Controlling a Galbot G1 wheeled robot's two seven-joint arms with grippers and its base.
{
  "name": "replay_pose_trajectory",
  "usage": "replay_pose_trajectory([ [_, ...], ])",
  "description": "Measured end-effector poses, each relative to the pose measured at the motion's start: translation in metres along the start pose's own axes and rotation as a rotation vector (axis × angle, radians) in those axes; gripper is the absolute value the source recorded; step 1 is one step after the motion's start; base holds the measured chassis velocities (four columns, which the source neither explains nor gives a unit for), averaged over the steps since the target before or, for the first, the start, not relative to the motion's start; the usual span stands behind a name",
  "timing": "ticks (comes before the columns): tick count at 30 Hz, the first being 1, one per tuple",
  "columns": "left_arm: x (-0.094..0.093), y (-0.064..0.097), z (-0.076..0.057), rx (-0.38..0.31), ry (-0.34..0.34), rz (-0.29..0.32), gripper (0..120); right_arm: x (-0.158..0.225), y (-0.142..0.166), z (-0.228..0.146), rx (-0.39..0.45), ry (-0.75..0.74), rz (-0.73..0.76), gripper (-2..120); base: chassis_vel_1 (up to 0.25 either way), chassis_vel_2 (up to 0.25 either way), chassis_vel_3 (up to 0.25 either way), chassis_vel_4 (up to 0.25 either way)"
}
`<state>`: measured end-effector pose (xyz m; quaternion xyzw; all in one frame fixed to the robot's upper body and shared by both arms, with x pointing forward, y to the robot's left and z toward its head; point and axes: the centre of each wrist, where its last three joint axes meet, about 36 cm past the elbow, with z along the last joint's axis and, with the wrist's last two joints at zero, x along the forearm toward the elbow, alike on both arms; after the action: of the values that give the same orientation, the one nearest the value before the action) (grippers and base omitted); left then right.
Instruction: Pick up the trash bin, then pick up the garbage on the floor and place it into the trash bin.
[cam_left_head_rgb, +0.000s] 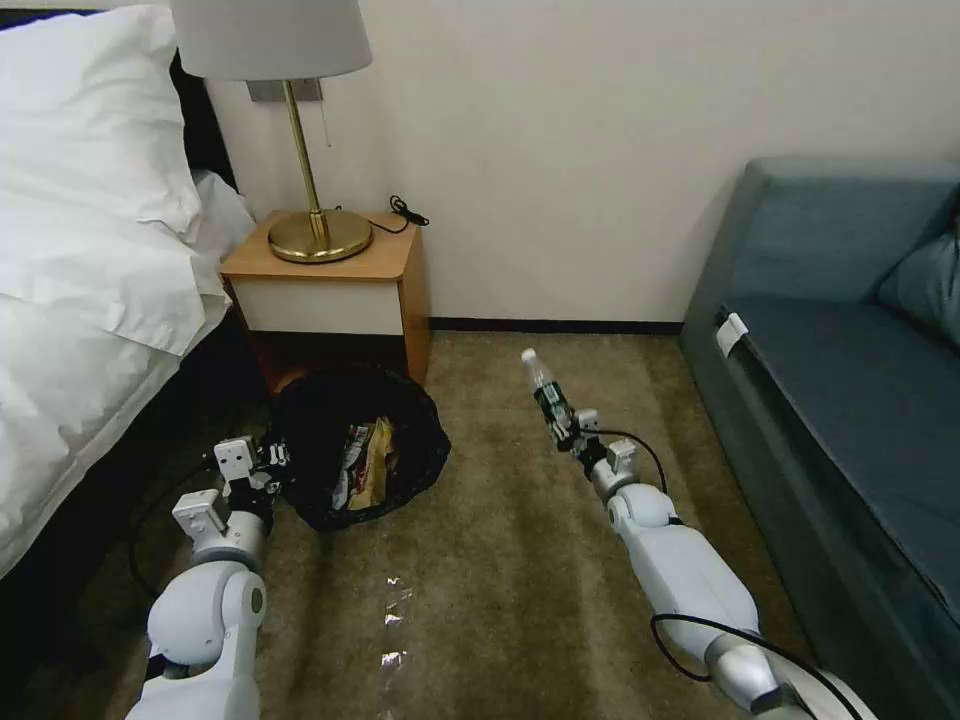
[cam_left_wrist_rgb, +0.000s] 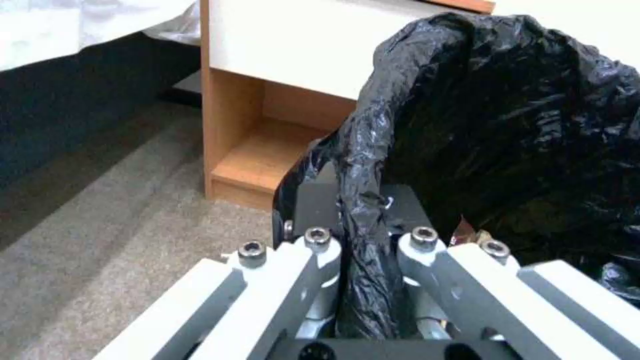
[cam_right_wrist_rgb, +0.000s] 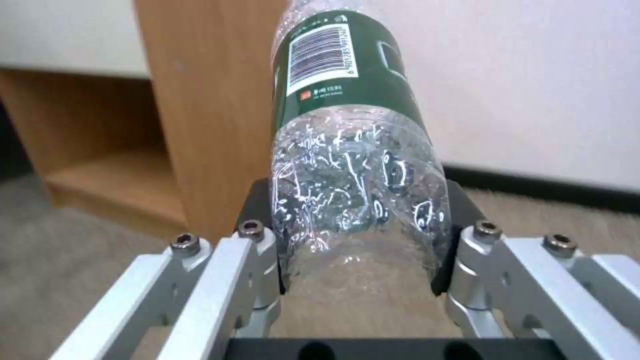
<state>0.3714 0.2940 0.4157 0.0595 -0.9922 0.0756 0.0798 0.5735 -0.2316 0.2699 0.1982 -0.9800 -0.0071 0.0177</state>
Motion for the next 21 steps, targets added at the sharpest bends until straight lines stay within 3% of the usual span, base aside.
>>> replay_pose_trajectory([
  [4, 0.000, -0.001, 0.001, 0.001, 0.002, 0.003, 5, -0.002, 0.011, -0.010, 0.005, -0.031, -0.022, 34, 0.000, 0.000, 0.000, 0.000],
  [12, 0.000, 0.000, 0.005, 0.003, 0.012, -0.002, 5, 0.002, 0.076, -0.063, -0.018, -0.169, -0.146, 34, 0.000, 0.000, 0.000, 0.000],
  [21, 0.000, -0.003, 0.002, 0.007, 0.002, 0.005, 5, 0.012, 0.118, -0.107, -0.016, -0.257, -0.245, 34, 0.000, 0.000, 0.000, 0.000],
])
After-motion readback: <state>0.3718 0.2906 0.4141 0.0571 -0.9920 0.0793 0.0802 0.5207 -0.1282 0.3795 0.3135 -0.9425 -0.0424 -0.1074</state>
